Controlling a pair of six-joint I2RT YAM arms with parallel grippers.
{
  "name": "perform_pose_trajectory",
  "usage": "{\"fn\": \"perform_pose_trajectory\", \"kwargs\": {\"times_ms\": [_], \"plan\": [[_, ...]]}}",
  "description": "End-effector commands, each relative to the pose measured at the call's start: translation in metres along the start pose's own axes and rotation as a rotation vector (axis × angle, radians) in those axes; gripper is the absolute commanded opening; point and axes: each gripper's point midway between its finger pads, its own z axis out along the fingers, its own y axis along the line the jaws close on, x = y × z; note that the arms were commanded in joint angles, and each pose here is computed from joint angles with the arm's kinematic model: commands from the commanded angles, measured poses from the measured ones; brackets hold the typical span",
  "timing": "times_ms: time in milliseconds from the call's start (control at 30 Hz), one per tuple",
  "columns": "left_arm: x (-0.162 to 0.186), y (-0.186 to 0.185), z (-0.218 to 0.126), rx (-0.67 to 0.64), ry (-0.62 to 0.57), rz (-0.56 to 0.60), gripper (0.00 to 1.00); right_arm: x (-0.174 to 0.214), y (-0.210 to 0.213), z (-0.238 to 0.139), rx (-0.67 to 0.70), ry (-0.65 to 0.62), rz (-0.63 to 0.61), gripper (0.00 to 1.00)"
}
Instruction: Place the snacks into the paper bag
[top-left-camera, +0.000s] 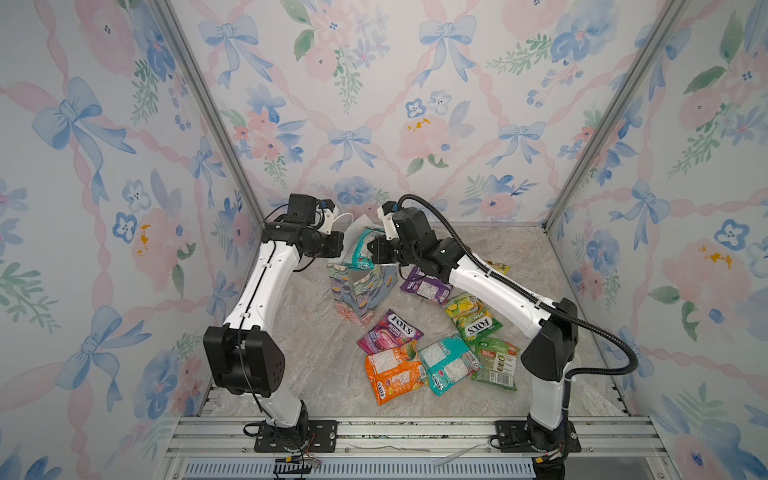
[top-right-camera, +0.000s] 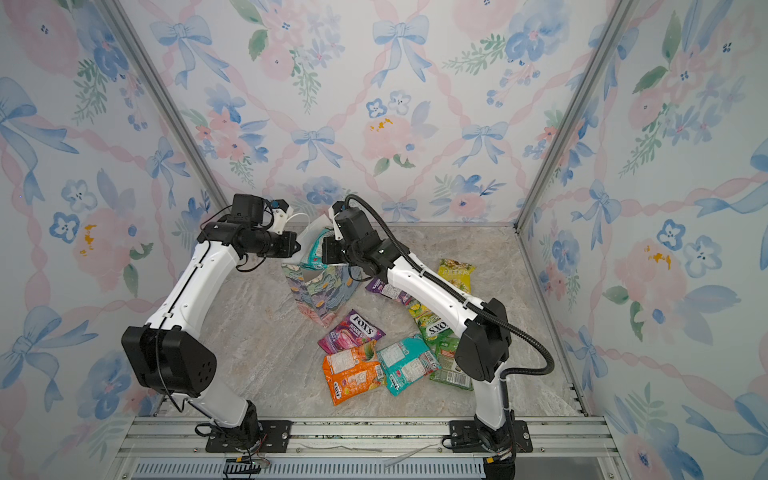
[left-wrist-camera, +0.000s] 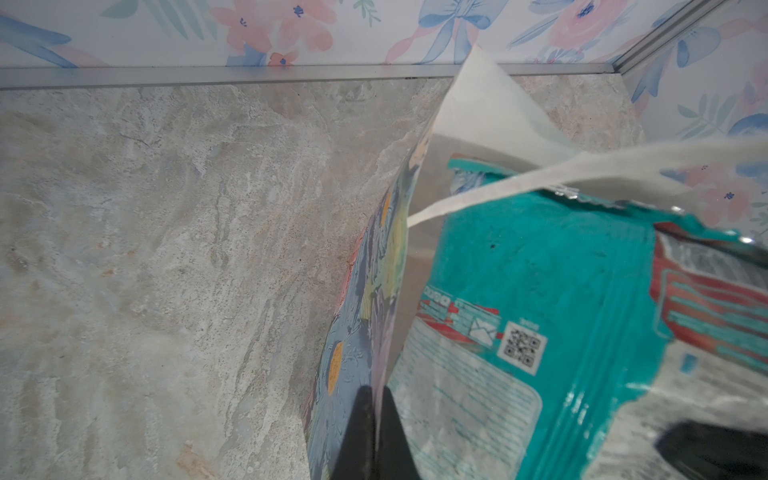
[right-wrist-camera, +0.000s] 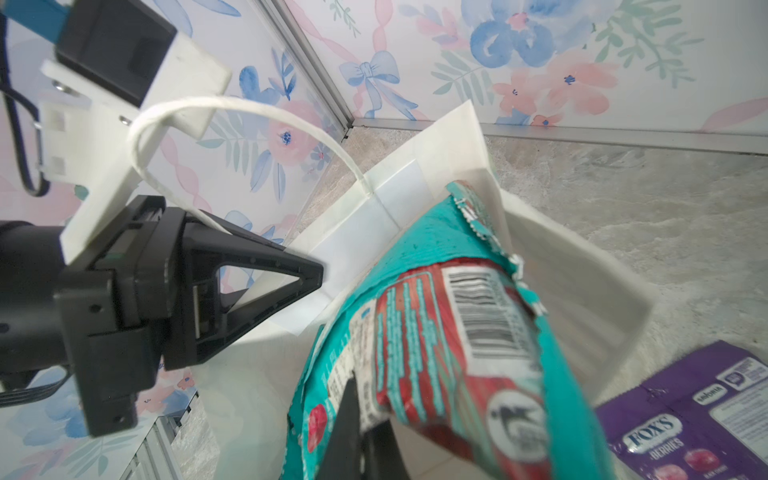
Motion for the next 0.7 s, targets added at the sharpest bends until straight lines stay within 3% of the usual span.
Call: {"fn": "perform_pose_trajectory", "kwargs": {"times_ms": [0, 33, 100, 200, 667], "plan": [[-0.005, -0.006, -0.015, 0.013, -0.026, 0.012, 0.00, -0.013, 0.009, -0.007, -0.012, -0.041, 0.007, 0.00], [-0.005, -0.006, -0.015, 0.011, -0.027, 0.013, 0.00, -0.013, 0.007, -0.008, -0.007, -0.041, 0.009, 0.05], [-0.005, -0.006, -0.016, 0.012, -0.028, 0.014, 0.00, -0.014, 0.004, -0.010, -0.006, -0.043, 0.015, 0.28], [-0.005, -0.005, -0.015, 0.008, -0.026, 0.013, 0.00, -0.017, 0.004, -0.016, -0.007, -0.051, -0.001, 0.53], [-0.003, -0.002, -0.013, 0.004, -0.019, 0.010, 0.00, -0.071, 0.031, -0.068, -0.092, -0.203, -0.137, 0.94]]}}
